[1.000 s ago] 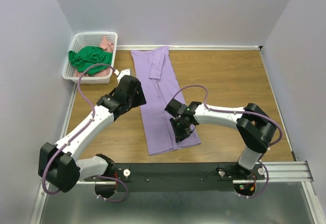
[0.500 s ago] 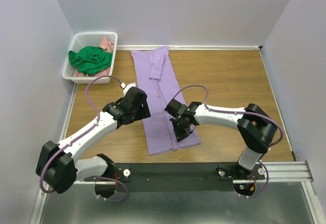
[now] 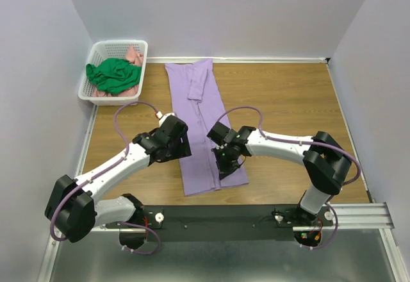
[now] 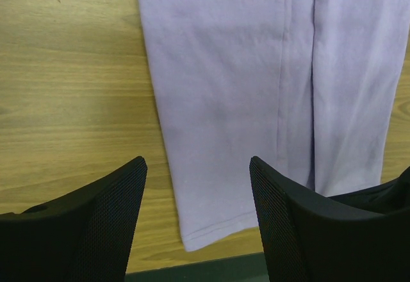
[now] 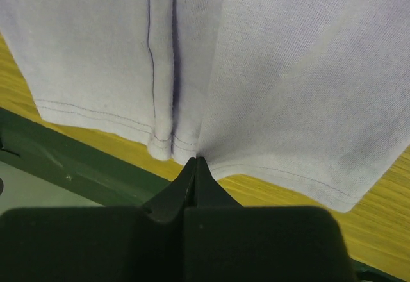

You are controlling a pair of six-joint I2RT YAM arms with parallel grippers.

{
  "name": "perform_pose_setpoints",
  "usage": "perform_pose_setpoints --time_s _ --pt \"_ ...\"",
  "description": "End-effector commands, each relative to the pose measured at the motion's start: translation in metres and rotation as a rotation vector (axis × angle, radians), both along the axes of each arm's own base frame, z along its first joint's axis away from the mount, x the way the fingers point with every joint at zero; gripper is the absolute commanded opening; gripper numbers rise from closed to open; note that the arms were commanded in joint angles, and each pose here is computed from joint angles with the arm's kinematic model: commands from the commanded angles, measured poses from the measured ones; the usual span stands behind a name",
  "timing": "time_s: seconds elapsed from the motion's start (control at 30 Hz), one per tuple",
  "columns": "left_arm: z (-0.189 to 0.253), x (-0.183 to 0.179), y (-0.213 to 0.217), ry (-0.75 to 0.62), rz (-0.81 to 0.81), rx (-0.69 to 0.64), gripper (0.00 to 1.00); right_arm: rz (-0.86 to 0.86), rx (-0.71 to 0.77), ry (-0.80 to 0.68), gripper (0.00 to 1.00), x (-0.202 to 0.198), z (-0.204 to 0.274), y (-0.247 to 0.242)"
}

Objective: Fold and stack the t-shirts
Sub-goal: Fold the tshirt

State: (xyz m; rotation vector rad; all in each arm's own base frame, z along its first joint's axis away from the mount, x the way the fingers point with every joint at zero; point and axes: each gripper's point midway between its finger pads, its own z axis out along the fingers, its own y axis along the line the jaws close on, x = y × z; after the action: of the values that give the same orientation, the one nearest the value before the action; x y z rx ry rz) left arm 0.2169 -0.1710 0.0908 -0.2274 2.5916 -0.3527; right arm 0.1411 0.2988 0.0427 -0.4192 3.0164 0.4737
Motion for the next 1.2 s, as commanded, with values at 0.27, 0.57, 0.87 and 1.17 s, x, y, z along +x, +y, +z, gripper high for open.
perform_pose_setpoints --time_s 0.27,0.57,0.87,1.17 --pt "-0.027 -0.031 -0.012 0.119 -0.028 -0.026 0.74 0.051 0.01 0.065 0.06 -0.017 -0.015 -0.001" --pt "-0.037 -0.056 -0.018 0.188 -0.032 -0.049 0.74 0.06 0.069 0.023 0.31 -0.013 -0.002 0.006" --pt "-0.043 -0.086 -0.01 0.278 0.009 -0.03 0.73 -0.11 -0.048 -0.125 0.69 0.019 0.018 -0.061" --pt "-0.053 -0.114 -0.01 0.363 0.013 0.025 0.71 -0.189 -0.199 -0.102 0.68 0.012 -0.015 -0.122"
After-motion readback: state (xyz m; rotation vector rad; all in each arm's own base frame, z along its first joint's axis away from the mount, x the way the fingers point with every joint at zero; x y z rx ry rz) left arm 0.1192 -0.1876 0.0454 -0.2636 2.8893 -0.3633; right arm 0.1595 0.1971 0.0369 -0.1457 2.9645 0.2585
